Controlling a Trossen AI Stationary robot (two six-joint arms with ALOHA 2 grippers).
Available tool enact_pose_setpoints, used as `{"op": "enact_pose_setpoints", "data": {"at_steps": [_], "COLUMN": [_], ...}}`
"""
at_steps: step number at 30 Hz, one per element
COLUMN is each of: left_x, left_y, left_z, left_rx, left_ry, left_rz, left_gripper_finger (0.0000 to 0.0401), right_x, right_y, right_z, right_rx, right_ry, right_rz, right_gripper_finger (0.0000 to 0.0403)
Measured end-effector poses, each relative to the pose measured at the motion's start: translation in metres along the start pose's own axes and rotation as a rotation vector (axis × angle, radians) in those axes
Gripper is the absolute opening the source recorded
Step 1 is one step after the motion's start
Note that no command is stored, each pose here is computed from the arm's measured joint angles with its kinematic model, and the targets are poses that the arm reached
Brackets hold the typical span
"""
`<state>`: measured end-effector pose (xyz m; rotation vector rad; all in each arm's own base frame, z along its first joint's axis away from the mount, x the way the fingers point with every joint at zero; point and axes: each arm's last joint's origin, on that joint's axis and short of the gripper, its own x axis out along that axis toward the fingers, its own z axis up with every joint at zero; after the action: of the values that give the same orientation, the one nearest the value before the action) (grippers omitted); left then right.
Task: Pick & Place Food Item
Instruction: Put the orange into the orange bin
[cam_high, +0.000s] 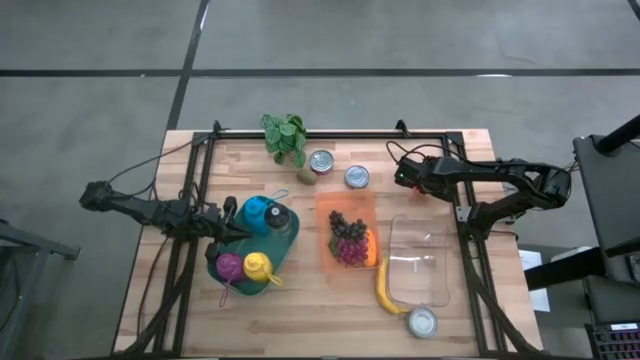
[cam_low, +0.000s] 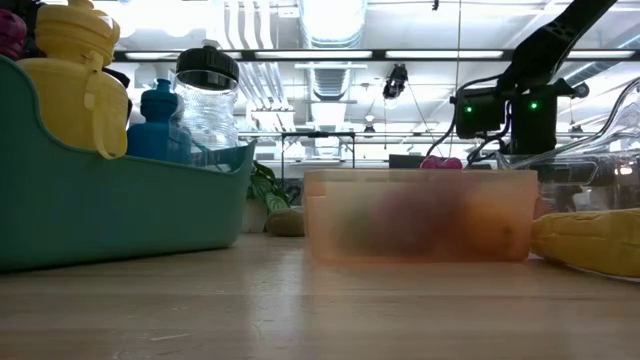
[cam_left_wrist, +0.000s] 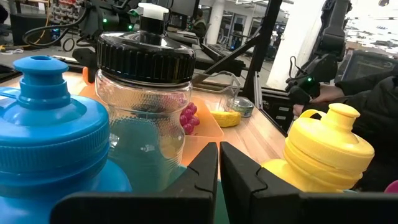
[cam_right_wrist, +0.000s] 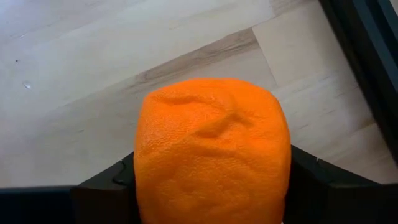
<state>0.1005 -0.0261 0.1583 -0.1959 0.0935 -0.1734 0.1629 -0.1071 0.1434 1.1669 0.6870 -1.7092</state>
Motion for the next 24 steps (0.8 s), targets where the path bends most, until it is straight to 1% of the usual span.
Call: {"op": "enact_pose_setpoints", "data": {"at_steps": [8, 17, 24], "left_x": [0.0000, 0.0000, 0.0000], "left_y": [0.0000, 0.0000, 0.0000], "left_z": [0.0002, 0.0001, 0.0000], "left_rx": [0.000, 0.000, 0.000], "left_ry": [-0.001, 0.000, 0.000], "left_rz": [0.000, 0.000, 0.000], "left_gripper_finger": [0.0022, 0.0022, 0.0022], "right_x": [0.0000, 0.0000, 0.0001], "right_y": [0.0000, -0.0001, -0.0004], "right_z": [0.0000, 0.0000, 0.0000], "right_rx": [-0.003, -0.008, -0.008], "right_ry": [0.001, 0.001, -0.001], "right_rz": [0.000, -0.001, -0.003], "right_gripper_finger": [0.0250, 0.0231, 0.0245]}}
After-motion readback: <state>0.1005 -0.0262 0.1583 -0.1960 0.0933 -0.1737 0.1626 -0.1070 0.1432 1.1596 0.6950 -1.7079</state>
